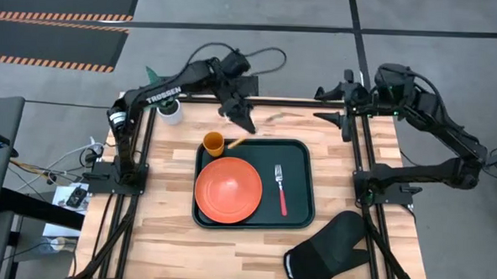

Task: Pick and place plate/cup/fork/spoon on tray
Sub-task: Put the yellow spoon on the black tray to the right of the pink fork

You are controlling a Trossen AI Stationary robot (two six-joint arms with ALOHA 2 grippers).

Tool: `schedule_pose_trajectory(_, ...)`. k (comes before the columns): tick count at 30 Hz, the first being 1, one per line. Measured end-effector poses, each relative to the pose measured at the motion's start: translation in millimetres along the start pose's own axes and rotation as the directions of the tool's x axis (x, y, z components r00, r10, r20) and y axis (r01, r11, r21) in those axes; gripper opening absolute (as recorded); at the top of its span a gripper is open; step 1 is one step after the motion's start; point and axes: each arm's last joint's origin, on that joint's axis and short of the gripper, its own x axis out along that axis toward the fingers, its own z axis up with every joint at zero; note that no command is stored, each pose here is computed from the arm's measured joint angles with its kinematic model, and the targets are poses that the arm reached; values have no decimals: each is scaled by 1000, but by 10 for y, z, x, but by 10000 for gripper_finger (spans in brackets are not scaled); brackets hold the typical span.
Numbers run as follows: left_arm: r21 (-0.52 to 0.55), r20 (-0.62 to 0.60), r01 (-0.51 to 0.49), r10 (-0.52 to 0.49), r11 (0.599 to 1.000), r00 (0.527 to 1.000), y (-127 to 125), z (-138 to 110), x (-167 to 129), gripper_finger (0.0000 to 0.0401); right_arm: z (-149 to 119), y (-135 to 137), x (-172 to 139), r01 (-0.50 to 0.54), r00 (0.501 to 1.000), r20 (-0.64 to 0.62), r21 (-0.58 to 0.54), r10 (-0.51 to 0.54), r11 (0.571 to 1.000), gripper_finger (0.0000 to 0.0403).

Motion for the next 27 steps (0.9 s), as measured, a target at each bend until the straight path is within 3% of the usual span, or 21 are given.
schedule_pose_trajectory(7, 87, -40, 100, -97, 991, 994, -139, 102, 425, 26, -14, 63, 244, -89, 995, -43, -14, 88, 996, 238)
schedule_pose_trajectory(13, 85, -5, 65, -65, 994, 998, -114, 141, 353, 32, 27, 181, 296, -198, 980, -12, -35, 198, 980, 238)
schedule_pose_trajectory(19, 94, 1, 57, -57, 994, 998, -111, 146, 347, 28, 153, 274, 327, -216, 971, 88, -95, 224, 972, 238)
schedule_pose_trajectory(27, 85, 9, 40, -41, 996, 999, -107, 150, 347, 34, 163, 283, 421, -212, 970, 90, -133, 225, 968, 235)
